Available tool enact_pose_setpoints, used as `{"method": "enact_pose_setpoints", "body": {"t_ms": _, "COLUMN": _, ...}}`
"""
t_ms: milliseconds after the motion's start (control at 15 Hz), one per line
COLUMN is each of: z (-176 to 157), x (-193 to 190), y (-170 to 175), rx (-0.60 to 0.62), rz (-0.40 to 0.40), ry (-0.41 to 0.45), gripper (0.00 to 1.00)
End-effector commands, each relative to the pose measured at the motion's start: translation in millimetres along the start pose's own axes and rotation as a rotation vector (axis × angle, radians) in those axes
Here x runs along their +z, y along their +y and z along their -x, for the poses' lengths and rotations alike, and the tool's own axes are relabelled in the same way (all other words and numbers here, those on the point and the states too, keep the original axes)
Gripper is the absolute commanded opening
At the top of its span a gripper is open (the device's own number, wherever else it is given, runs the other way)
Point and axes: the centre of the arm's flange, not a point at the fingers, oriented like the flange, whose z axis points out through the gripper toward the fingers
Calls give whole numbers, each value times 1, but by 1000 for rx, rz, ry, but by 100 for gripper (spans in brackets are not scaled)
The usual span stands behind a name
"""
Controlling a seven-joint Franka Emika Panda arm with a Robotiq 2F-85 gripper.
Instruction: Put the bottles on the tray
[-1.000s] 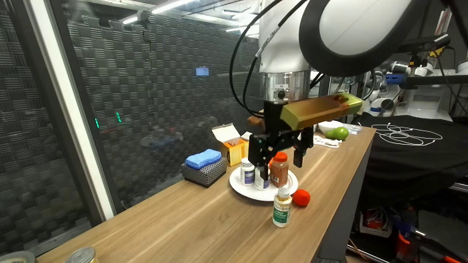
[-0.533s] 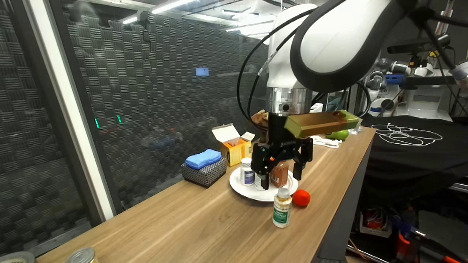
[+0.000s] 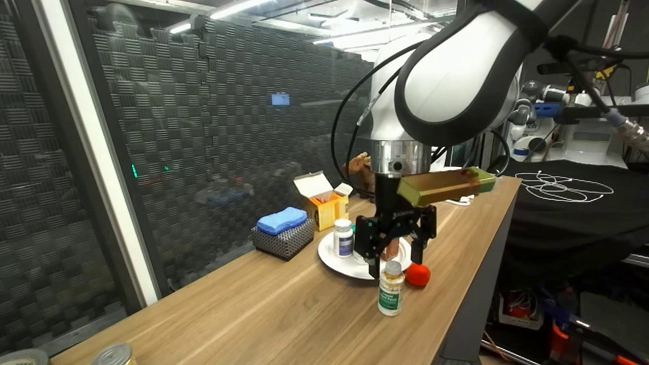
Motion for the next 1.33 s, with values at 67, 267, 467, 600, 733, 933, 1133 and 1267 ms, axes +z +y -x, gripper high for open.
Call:
{"method": "enact_pose_setpoints", "body": {"t_ms": 67, "z": -10, "x": -5, "y": -4, "rx": -14, "rz": 7, "ry": 13, "gripper": 63}}
{"method": "enact_pose_setpoints", "body": {"t_ms": 267, "z": -11, "x": -4, "y": -6, "rx": -29, "rz": 20, "ry": 22, "gripper": 39}}
{"method": "enact_pose_setpoints", "body": {"t_ms": 467, "z": -11, "x": -4, "y": -7, "rx": -40, "rz": 32, "ry": 28, "gripper": 16}}
{"method": "enact_pose_setpoints", "body": {"t_ms": 600, "z": -10, "x": -4, "y": -7, "rx": -47, "rz": 38, "ry": 30, "gripper": 15}}
{"method": "enact_pose_setpoints", "body": {"t_ms": 733, "z": -8, "x": -13, "y": -11, "rx": -44, "rz": 39, "ry": 41, "gripper": 16}}
{"method": "enact_pose_setpoints", "body": {"t_ms": 933, "z": -11, "x": -41, "y": -24, "rx": -25, "rz": 40, "ry": 97, "gripper": 16}}
{"method": "enact_pose_setpoints", "body": {"t_ms": 1133, "z": -29, "x": -65, "y": -32, "rx": -4, "rz": 46, "ry": 167, "gripper": 16}}
{"method": "enact_pose_setpoints", "body": {"t_ms": 1267, "z": -43, "x": -71, "y": -32, "rx": 20, "rz": 55, "ry": 191, "gripper": 16}}
